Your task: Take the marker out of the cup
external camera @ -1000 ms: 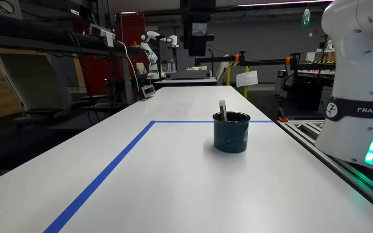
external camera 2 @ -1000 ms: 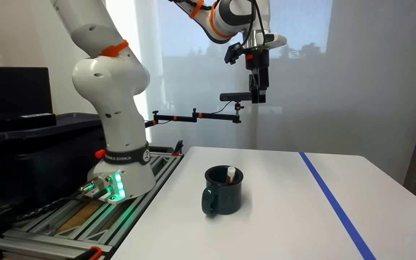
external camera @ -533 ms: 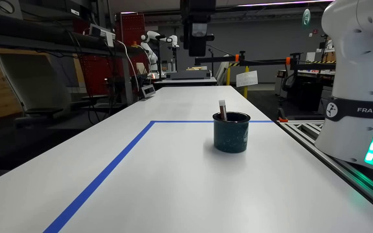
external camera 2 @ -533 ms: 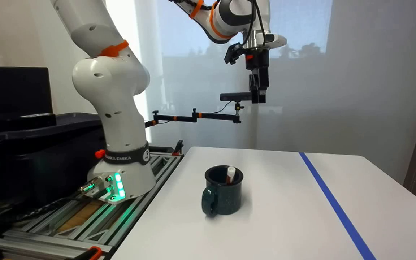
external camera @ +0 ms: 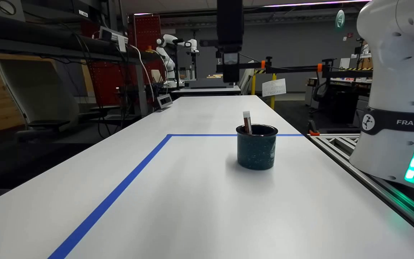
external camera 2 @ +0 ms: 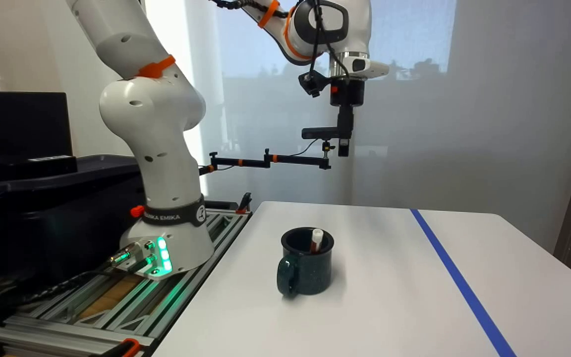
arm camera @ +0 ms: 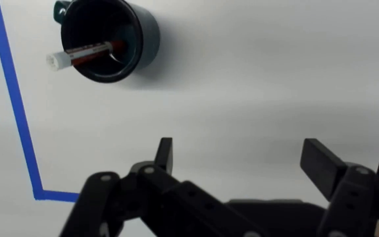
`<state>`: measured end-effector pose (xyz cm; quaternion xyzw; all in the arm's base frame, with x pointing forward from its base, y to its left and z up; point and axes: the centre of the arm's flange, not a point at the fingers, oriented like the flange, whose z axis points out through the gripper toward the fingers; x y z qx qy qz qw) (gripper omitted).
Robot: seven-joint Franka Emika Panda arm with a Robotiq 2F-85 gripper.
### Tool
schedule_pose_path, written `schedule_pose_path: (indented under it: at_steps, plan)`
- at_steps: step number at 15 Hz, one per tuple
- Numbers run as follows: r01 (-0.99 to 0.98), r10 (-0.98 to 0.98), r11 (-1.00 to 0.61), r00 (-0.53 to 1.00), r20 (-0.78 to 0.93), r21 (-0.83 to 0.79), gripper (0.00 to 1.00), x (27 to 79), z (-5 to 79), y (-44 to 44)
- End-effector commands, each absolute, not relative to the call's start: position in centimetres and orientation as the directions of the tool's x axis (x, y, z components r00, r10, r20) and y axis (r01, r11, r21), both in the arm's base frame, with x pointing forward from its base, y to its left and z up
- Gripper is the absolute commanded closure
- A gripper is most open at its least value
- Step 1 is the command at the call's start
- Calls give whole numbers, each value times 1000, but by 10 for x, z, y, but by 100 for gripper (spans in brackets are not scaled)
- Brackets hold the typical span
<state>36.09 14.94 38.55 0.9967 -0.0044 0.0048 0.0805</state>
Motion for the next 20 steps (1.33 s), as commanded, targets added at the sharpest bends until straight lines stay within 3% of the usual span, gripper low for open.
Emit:
schedule_pose_path:
  at_steps: [1, 8, 20]
  plan:
    - [-176, -173, -978, 984, 32, 115, 0, 327, 387, 129]
    - [-459, -453, -888, 885, 111, 37, 0, 302, 382, 107]
    - [-776, -759, -629, 625, 182, 42, 0, 318, 358, 47]
